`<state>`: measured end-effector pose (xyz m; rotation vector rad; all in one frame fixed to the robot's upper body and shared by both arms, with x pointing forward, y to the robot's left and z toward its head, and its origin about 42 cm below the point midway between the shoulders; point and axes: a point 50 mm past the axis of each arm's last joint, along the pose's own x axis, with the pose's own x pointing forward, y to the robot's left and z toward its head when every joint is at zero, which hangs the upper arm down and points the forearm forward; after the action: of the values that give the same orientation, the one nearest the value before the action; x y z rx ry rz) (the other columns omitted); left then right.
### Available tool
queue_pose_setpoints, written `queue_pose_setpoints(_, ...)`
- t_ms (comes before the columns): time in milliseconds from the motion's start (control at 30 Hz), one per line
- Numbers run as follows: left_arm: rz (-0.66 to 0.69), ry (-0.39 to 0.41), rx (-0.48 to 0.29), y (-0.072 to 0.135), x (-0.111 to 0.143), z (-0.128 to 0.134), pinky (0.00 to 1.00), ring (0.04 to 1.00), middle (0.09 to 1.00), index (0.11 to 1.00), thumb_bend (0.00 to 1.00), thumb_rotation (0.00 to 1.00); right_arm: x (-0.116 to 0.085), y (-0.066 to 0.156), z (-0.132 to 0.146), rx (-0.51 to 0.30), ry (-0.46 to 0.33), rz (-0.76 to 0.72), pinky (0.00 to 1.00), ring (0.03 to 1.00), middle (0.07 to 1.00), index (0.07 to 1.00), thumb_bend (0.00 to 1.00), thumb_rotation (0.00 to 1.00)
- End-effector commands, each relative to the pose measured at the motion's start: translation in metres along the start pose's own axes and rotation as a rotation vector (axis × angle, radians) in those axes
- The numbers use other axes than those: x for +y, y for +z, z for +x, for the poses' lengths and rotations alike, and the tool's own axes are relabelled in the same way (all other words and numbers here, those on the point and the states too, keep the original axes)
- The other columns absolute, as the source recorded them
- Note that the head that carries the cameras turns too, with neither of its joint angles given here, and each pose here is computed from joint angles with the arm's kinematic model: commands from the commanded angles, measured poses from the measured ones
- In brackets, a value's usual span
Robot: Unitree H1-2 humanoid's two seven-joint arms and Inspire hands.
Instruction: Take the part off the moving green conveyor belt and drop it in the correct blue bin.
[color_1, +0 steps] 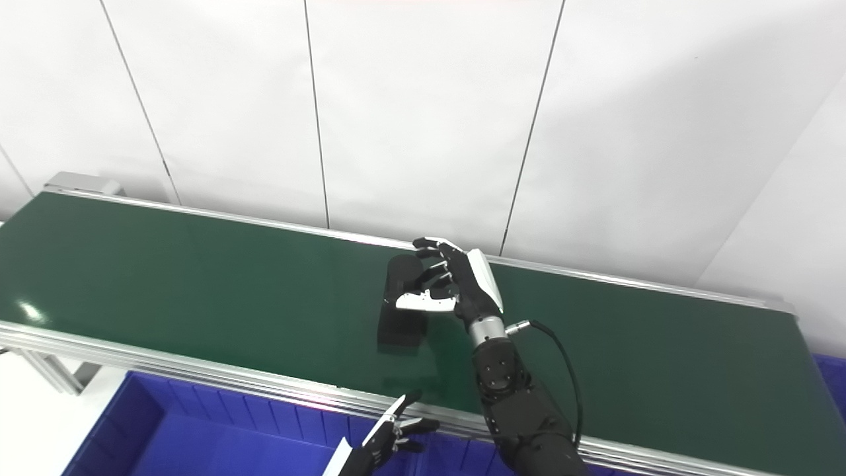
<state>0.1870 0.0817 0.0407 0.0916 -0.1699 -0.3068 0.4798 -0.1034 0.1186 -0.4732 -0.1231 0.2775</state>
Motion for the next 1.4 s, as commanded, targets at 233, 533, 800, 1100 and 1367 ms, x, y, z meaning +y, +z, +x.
queue_pose_setpoints(233,-0.052,-0.001,-0.088,0.019,-0.013,0.001,0.71,0.809,0.788,0.938,0.91,0.93,0.002,0.028,0.018,-0.030,-0.040,-0.036,0.32,0.388,0.486,0.585,0.56,0.02)
queue_pose_setpoints(533,-0.061,-0.009,-0.087,0.020,-0.012,0.001,0.72,0.807,0.784,0.940,0.90,0.91,0.002,0.024,0.016,-0.042,-0.032,-0.091,0.33,0.388,0.506,0.517,0.51,0.00)
queue_pose_setpoints(800,-0.063,-0.008,-0.087,0.020,-0.012,0.001,0.73,0.806,0.780,0.945,0.91,0.90,-0.001,0.026,0.015,-0.074,-0.035,-0.104,0.33,0.388,0.486,0.530,0.51,0.00)
queue_pose_setpoints(1100,-0.070,-0.008,-0.085,0.020,-0.008,0.002,0.74,0.807,0.777,0.952,0.94,0.90,-0.009,0.037,0.011,-0.135,-0.050,-0.069,0.35,0.398,0.493,0.510,0.52,0.00)
queue_pose_setpoints(1367,-0.062,0.001,-0.088,0.021,0.005,-0.002,0.80,0.827,0.794,0.985,0.93,0.92,-0.015,0.058,-0.002,-0.210,-0.102,-0.034,0.32,0.386,0.494,0.529,0.51,0.00)
